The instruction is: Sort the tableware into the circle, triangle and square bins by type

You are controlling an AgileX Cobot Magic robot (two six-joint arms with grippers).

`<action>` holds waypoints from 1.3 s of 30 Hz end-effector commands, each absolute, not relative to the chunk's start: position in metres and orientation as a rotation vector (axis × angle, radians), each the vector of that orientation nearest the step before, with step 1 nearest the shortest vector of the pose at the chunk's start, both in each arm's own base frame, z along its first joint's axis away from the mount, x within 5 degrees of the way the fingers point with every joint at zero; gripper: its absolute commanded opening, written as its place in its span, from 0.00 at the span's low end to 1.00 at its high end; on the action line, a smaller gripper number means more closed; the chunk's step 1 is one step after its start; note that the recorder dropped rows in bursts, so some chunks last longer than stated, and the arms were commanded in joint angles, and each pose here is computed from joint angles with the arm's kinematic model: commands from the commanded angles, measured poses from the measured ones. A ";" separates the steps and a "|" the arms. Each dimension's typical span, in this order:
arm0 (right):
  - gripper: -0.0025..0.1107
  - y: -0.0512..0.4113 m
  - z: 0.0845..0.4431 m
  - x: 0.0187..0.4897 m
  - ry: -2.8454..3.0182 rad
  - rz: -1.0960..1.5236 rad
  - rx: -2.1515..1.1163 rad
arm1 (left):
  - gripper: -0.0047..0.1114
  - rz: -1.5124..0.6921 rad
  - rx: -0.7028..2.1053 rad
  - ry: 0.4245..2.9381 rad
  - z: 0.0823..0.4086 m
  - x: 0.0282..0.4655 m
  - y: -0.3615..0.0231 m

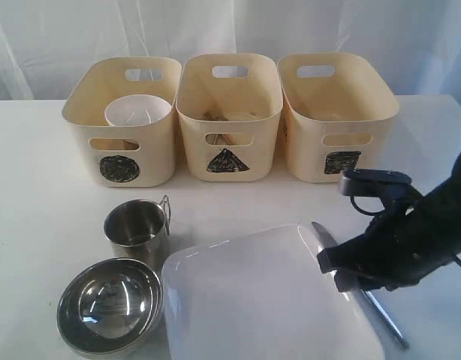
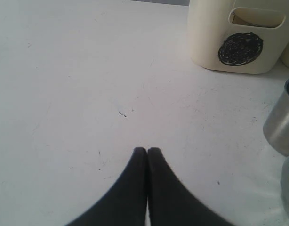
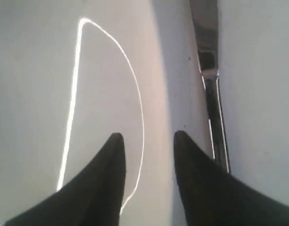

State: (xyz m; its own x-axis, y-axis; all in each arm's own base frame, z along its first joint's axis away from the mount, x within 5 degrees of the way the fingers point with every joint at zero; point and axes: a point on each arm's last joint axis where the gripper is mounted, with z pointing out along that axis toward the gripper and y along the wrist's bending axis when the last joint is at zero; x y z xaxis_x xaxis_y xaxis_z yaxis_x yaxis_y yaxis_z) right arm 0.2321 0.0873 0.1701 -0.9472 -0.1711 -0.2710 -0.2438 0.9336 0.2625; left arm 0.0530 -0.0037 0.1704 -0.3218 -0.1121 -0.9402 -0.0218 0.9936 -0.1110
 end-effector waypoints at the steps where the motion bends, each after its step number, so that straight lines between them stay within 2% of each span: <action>1: 0.37 0.089 0.172 0.250 2.885 0.383 -0.447 | 0.04 -0.093 -0.097 1.893 0.170 0.053 -0.004; 5: 0.43 0.090 0.168 0.261 2.950 0.407 -0.481 | 0.04 -0.093 -0.097 1.893 0.170 0.053 -0.004; 15: 0.43 0.091 0.148 0.265 3.005 0.407 -0.576 | 0.04 -0.093 -0.097 1.893 0.170 0.053 -0.004; 31: 0.43 0.098 0.109 0.270 3.110 0.506 -0.556 | 0.04 -0.093 -0.097 1.893 0.170 0.053 -0.004; 39: 0.36 0.099 0.093 0.268 3.164 0.538 -0.542 | 0.04 -0.093 -0.097 1.893 0.170 0.053 -0.004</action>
